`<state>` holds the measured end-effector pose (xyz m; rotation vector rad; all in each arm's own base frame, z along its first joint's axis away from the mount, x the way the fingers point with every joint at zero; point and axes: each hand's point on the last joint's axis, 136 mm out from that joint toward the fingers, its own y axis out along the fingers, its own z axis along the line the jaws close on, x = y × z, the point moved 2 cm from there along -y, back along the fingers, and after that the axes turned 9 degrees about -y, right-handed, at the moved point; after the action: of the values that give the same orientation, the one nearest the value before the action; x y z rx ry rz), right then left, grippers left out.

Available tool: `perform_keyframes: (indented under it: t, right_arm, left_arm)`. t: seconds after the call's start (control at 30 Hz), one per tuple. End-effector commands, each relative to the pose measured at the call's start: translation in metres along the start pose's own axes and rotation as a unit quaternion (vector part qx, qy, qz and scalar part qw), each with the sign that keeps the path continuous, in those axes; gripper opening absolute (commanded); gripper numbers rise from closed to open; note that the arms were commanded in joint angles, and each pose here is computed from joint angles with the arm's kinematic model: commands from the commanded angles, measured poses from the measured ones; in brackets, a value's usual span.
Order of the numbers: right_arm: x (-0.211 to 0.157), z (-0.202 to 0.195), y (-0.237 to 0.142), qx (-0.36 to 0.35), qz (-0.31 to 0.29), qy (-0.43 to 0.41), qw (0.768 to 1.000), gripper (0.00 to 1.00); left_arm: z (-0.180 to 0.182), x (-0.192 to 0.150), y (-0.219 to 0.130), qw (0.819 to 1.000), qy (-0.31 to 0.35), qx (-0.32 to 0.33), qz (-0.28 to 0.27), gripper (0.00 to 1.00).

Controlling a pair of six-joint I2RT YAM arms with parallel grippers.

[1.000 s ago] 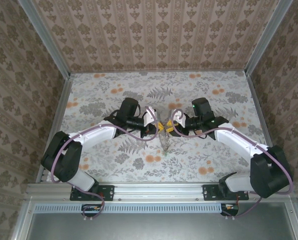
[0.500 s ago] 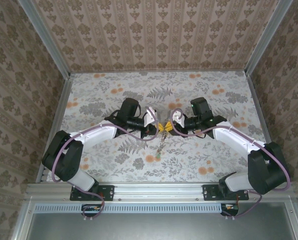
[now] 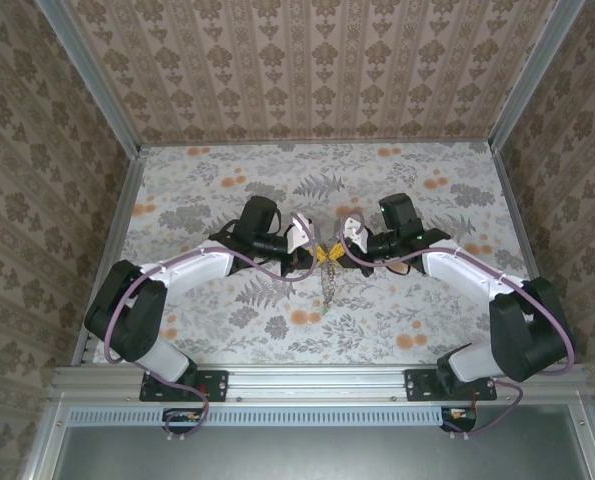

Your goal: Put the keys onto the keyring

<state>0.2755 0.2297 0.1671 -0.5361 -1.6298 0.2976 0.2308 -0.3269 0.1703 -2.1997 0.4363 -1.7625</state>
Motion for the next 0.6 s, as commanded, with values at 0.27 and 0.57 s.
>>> perform_keyframes:
  t: [0.27, 0.57]
  right_arm:
    - [0.025, -0.002, -0.007, -0.017, -0.002, -0.025, 1.000, 0.00]
    - [0.029, -0.002, -0.006, -0.032, 0.010, -0.038, 0.999, 0.00]
  left_arm:
    - [0.000, 0.004, 0.002, 1.000, 0.013, 0.000, 0.006, 0.14]
    - [0.001, 0.001, 0.002, 0.999, 0.018, 0.009, 0.028, 0.21]
